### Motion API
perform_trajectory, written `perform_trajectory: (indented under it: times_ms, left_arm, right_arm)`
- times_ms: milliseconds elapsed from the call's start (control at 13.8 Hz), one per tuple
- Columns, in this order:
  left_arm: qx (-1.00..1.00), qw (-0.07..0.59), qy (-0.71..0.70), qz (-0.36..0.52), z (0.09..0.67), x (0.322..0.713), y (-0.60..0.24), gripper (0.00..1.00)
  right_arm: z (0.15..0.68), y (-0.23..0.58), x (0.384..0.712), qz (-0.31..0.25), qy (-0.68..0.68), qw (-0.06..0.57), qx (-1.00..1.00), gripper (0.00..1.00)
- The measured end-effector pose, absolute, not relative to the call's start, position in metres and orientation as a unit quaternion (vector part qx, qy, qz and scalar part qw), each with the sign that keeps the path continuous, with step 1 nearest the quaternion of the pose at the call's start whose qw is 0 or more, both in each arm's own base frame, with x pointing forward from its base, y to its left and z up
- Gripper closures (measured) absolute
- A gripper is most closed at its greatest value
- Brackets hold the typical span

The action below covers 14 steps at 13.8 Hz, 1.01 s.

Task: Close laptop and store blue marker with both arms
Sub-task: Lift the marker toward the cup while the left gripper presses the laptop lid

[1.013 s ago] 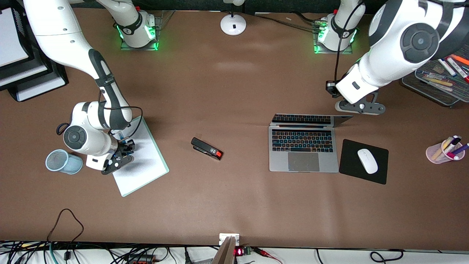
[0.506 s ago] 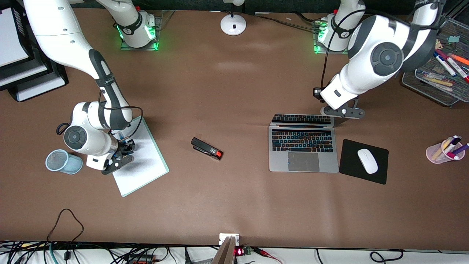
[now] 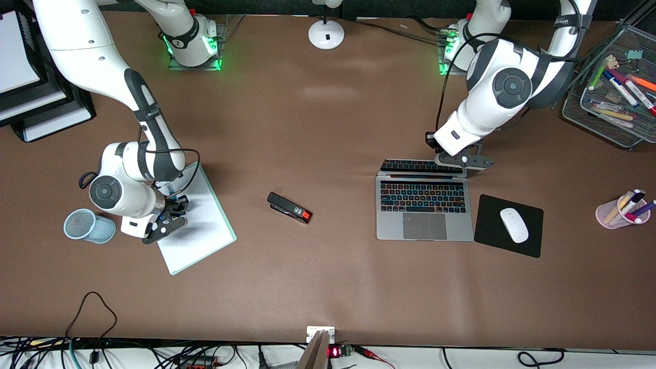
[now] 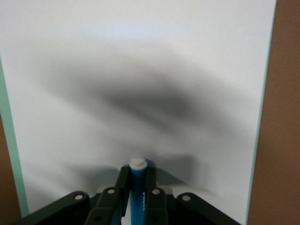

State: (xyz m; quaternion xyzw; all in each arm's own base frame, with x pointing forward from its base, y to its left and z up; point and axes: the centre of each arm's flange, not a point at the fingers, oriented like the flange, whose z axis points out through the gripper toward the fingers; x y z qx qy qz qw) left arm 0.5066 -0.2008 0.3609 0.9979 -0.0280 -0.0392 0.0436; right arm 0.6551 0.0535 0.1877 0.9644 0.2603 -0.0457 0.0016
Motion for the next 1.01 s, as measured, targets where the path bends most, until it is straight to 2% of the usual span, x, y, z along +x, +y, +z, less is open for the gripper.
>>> perform_trajectory:
  times_ms: [217, 506, 796, 1013]
  left_arm:
    - [0.998, 0.058, -0.024, -0.005, 0.351, 0.516, -0.202, 0.99]
    - [0.996, 0.079, -0.014, 0.043, 0.335, 0.534, -0.200, 0.99]
    - [0.993, 0.076, -0.033, 0.080, 0.321, 0.554, -0.199, 0.99]
    - [0.991, 0.085, -0.032, 0.101, 0.309, 0.576, -0.197, 0.99]
  right_arm:
    - [0.197, 0.053, 0.662, -0.029, 0.261, 0.005, 0.965, 0.83]
    - [0.250, 0.052, 0.683, 0.020, 0.261, 0.014, 0.965, 0.83]
    - [0.300, 0.044, 0.685, 0.043, 0.286, 0.014, 0.957, 0.83]
    - [0.322, 0.024, 0.687, 0.068, 0.331, -0.010, 0.941, 0.83]
